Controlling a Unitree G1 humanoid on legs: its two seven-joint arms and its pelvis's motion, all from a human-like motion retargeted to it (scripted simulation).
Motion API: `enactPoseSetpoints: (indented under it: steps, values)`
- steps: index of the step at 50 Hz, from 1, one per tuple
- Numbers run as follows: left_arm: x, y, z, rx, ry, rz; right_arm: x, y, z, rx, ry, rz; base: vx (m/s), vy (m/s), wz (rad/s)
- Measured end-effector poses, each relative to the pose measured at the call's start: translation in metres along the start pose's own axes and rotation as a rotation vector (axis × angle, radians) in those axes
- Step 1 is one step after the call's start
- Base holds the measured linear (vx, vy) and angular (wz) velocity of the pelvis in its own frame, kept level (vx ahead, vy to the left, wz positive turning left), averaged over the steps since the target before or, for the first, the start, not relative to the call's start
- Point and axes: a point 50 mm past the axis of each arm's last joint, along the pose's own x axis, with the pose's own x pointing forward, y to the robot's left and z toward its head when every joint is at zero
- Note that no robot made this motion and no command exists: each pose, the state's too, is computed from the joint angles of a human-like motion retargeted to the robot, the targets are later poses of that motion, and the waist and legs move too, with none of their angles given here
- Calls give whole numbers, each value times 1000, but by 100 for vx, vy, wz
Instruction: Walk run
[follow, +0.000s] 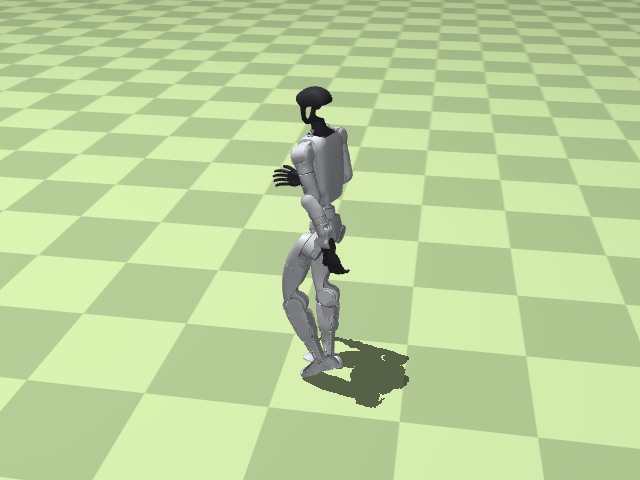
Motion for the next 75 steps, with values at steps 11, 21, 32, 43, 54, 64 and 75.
enactPoseSetpoints:
  steps: [11,21,32,43,54,64,75]
  values:
    - [-22,-77,-107,28,397,-337,-14,-14,-2,-18,15,-87,104,-14,-36]
    - [-1,23,28,-208,-40,14,-46,5,-33,59,185,-81,122,-8,-23]
    - [-152,101,324,112,-1152,264,-46,-15,-20,11,125,-117,87,-13,157]
    - [-176,100,341,192,-1250,363,-49,-5,-30,79,168,-140,98,-50,75]
    - [-6,37,65,-68,-4,13,-17,2,-24,75,106,-54,84,-44,12]
    - [-29,-54,-124,-214,501,-184,0,-14,-2,24,-11,-4,82,-19,-7]
    - [-11,-49,-70,-510,307,-222,-37,-5,-30,68,144,-123,100,-6,22]
